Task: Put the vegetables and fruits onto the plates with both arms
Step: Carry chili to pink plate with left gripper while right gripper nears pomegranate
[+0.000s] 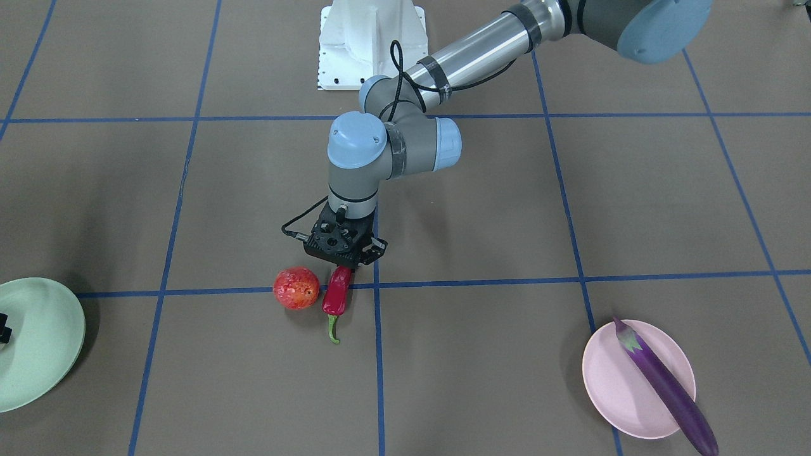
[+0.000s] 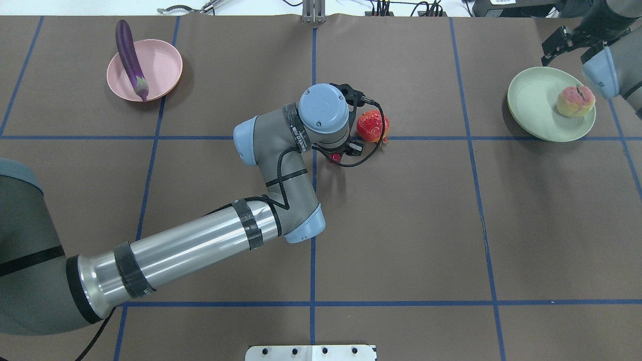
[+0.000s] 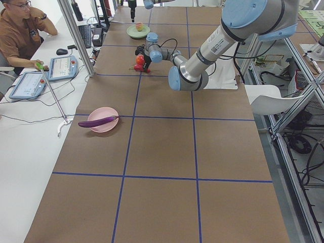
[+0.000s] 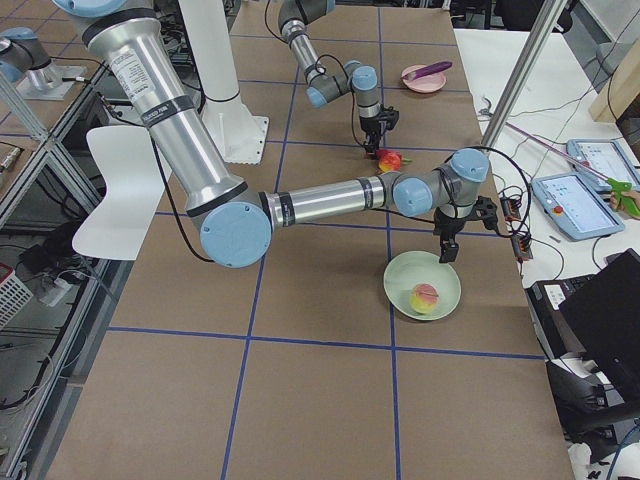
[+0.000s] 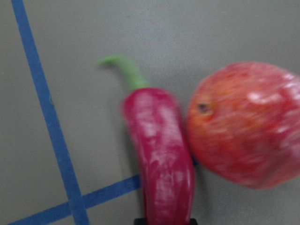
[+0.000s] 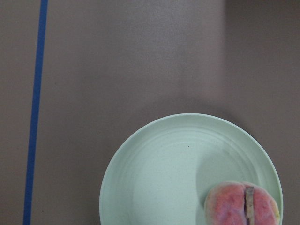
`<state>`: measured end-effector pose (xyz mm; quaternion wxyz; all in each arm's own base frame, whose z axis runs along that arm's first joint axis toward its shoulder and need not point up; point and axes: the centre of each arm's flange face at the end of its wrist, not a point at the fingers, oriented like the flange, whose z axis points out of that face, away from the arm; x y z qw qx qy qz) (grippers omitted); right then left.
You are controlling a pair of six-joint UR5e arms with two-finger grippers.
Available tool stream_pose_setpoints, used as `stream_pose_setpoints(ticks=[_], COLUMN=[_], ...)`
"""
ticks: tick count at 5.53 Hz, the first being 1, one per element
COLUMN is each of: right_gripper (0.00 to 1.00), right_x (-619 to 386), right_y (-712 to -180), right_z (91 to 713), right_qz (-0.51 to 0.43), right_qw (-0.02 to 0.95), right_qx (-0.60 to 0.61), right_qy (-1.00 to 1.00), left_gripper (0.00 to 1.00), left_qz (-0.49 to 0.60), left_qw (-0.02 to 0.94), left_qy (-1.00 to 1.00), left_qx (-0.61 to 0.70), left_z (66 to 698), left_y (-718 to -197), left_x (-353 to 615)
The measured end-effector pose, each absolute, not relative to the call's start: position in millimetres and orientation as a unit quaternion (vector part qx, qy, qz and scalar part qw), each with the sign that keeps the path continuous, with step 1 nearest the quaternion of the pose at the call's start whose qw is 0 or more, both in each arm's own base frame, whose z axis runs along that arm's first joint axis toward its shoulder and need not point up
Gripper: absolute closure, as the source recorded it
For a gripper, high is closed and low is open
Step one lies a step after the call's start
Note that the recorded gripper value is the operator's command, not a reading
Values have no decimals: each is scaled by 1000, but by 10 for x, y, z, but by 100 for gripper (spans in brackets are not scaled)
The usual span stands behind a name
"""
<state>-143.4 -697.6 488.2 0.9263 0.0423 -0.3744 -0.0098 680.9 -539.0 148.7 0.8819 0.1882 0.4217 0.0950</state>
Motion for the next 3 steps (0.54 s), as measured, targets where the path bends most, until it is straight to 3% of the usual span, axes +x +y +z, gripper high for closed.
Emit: stream_pose_setpoints(ticks=[3], right_gripper=[0], right_x=[-2217], right_y=[-6645], right_z=[4168], right_qz=[21], right_qw=[909], right_qx=[28], right_qy=[-415], left_gripper=[100], left_qz=[21], left_qw=[894], left_qy=[423], left_qx=[147], left_z=[1412], left_y=[-5903], left_x=[6062])
